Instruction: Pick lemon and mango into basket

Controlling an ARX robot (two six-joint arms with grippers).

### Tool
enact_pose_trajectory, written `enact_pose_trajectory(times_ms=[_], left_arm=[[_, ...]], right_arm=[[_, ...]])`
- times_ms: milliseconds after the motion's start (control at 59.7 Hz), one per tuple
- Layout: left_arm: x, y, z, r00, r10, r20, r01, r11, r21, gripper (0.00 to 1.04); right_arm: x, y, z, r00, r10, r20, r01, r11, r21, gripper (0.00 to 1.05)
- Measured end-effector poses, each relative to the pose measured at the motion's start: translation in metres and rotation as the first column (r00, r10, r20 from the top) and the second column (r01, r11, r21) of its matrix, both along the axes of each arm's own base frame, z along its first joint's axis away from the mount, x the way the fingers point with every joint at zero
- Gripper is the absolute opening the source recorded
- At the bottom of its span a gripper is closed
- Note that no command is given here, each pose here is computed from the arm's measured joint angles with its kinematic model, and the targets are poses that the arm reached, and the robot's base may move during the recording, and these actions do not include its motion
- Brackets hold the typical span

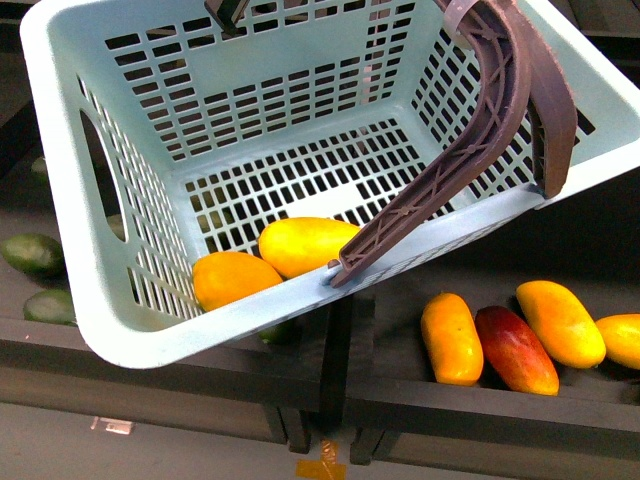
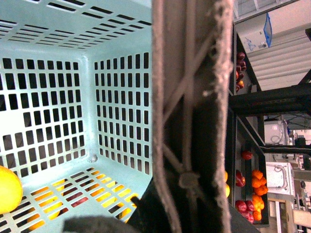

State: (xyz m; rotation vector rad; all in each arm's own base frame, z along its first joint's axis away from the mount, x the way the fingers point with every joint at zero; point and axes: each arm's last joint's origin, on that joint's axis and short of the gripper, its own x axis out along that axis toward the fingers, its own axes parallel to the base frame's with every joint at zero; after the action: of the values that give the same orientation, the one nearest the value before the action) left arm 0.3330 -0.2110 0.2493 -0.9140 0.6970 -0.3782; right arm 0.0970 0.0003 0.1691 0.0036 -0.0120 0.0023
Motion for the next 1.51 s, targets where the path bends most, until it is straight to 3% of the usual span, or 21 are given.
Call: enact_pose_trajectory(times_ms=[184, 1507], left_arm=[[0.0000, 0.0000, 0.0000, 1.000, 0.000, 0.000, 0.000, 1.000, 0.000, 0.04], [0.0000, -0.0005, 0.0010, 1.000, -0.001, 0.003, 0.001, 1.000, -0.002, 0.04]], right_arm=[[0.0000, 0.0000, 0.0000, 1.000, 0.000, 0.000, 0.000, 1.000, 0.000, 0.98], [-0.0002, 0.0000, -0.0002, 1.000, 0.000, -0.001, 0.000, 1.000, 0.000, 0.96]])
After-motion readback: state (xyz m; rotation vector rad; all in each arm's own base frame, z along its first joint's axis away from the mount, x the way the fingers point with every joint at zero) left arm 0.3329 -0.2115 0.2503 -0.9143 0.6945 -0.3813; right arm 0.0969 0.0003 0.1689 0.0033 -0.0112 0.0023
